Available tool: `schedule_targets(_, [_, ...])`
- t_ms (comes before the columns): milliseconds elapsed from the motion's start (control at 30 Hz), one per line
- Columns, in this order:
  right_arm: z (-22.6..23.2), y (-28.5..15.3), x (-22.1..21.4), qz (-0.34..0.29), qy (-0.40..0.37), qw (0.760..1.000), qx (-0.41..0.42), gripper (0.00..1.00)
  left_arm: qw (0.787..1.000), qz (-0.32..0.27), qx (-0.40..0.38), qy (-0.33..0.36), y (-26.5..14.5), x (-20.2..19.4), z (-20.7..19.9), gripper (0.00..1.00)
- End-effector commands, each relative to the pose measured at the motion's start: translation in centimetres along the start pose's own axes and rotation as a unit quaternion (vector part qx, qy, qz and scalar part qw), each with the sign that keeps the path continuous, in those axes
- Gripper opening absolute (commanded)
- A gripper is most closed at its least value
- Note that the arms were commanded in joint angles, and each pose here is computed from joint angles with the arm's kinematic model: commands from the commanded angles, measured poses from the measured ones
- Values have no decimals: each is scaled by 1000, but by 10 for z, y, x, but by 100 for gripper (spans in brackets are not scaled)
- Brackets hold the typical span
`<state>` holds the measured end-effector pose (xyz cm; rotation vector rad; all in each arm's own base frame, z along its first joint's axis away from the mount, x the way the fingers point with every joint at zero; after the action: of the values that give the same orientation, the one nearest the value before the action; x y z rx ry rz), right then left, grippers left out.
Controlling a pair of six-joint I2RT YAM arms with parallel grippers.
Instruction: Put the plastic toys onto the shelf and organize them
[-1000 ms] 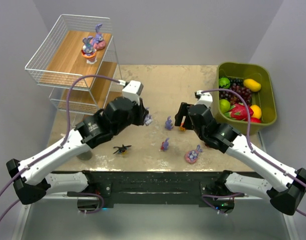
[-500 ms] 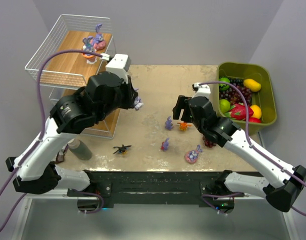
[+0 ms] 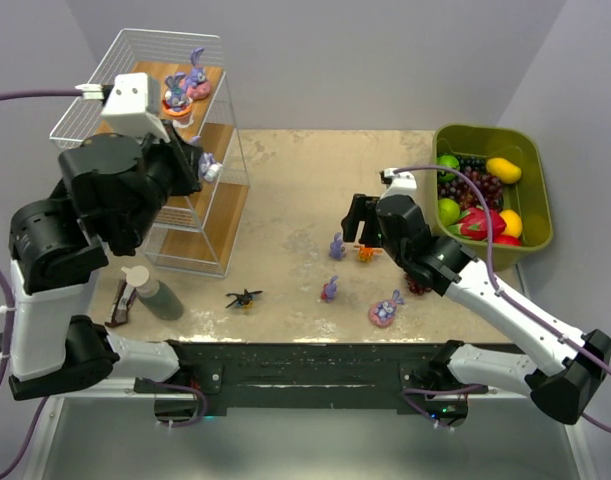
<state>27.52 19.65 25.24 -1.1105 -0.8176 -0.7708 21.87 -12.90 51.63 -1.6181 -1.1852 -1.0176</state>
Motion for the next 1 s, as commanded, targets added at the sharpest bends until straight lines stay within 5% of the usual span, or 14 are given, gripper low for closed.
schedule_targets(0, [0,-6,6,-21,23,999,11,77,997,-69,29,1,-11,40,17,0])
schedule_targets(467, [-10,-16,1,-19,24,1000,0,77,995,-60,-1,75,53,37,-3,0])
schedule_targets(967, [-7,-17,2,-12,18,1000,7,77,992,-28,-75,93,60,36,-2,0])
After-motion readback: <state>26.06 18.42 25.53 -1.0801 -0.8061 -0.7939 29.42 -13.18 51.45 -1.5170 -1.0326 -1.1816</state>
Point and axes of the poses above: each gripper's point midway between its finger pads, its own y axis out along the fingers, its own z axis along the line the jaws close on, x = y × z, the point moved 1 cm from there along -y, back along the fingers, and after that the axes turned 5 degrees about -y, right-handed, at the moved point
